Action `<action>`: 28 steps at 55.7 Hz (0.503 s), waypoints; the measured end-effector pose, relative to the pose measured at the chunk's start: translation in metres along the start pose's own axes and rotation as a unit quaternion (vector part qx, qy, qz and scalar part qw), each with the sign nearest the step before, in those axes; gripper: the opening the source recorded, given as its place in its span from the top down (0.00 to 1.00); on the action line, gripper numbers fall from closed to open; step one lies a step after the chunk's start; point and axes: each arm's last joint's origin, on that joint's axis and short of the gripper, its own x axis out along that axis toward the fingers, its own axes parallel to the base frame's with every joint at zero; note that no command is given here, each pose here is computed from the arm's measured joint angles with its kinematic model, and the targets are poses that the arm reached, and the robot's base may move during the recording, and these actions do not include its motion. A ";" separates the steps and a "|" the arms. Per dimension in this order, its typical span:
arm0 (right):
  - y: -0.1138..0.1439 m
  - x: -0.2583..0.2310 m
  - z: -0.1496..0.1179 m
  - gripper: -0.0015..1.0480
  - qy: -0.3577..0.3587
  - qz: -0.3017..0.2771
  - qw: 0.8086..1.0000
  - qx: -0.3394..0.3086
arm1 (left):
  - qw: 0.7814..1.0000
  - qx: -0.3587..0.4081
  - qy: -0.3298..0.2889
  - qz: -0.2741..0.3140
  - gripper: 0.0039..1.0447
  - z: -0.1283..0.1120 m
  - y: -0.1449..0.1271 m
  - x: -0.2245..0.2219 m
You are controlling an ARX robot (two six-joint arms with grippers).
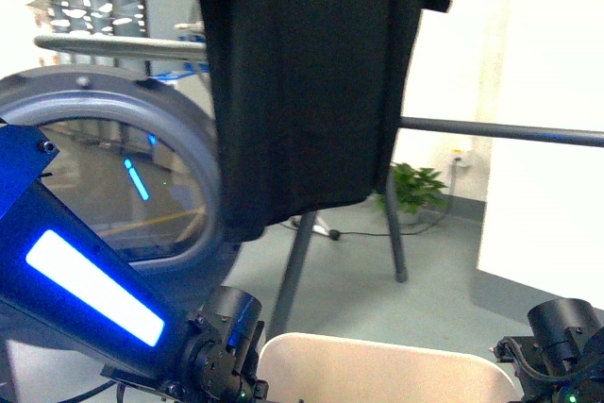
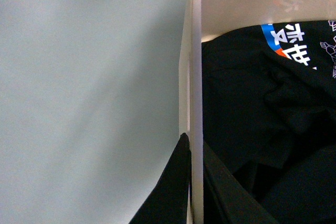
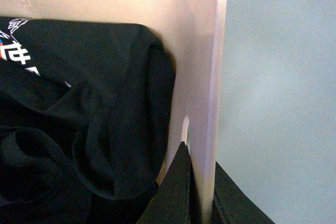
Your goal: Move hamper under clothes hanger
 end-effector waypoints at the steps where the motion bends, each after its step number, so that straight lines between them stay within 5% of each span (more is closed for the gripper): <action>1: 0.000 0.000 0.000 0.97 0.000 0.000 1.000 0.000 | 1.000 0.000 0.000 0.000 0.96 0.000 0.000 0.000; 28: -0.004 0.000 0.000 0.97 0.000 -0.004 1.000 0.003 | 1.000 0.002 -0.001 -0.002 0.96 0.001 -0.003 -0.001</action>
